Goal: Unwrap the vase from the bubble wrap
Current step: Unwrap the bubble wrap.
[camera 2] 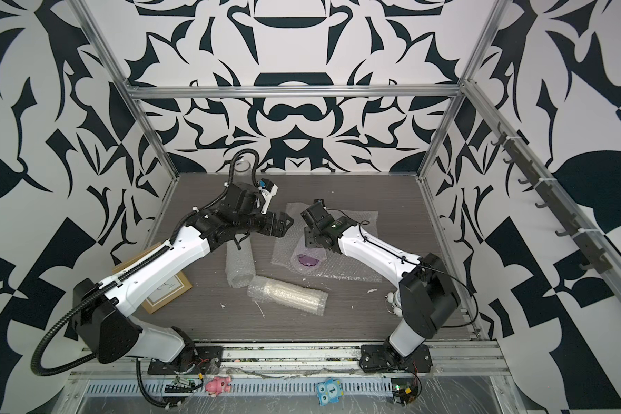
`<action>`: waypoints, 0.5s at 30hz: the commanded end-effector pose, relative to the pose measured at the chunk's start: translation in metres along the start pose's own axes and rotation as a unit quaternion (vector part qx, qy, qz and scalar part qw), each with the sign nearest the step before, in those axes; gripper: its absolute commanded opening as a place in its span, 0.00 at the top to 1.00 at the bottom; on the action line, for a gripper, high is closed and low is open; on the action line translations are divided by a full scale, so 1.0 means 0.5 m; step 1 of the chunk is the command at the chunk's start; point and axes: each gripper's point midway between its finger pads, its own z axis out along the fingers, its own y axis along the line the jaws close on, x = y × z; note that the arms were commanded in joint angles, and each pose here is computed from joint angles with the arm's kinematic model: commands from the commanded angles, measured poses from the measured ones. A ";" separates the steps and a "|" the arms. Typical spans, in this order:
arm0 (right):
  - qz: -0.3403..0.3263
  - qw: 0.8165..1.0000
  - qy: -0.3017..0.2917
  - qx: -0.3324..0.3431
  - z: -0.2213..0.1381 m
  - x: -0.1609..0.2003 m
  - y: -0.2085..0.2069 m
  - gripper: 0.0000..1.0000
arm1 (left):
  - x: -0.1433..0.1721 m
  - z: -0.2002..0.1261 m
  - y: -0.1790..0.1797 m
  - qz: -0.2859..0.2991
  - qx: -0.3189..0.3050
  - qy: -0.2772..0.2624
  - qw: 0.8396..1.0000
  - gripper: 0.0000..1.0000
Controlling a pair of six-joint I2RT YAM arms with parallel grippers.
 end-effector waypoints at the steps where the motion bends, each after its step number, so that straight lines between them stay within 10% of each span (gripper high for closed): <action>1: 0.005 1.000 -0.009 -0.016 -0.003 -0.008 0.014 0.50 | 0.013 0.007 0.007 -0.008 -0.010 0.015 1.000 0.01; 4: 0.001 1.000 -0.005 -0.014 0.000 -0.003 0.013 0.72 | 0.022 0.018 0.006 -0.013 -0.006 0.025 1.000 0.00; 15: 0.011 0.999 -0.035 -0.025 -0.036 -0.001 -0.009 1.00 | 0.058 0.075 0.007 -0.022 0.003 0.074 0.997 0.01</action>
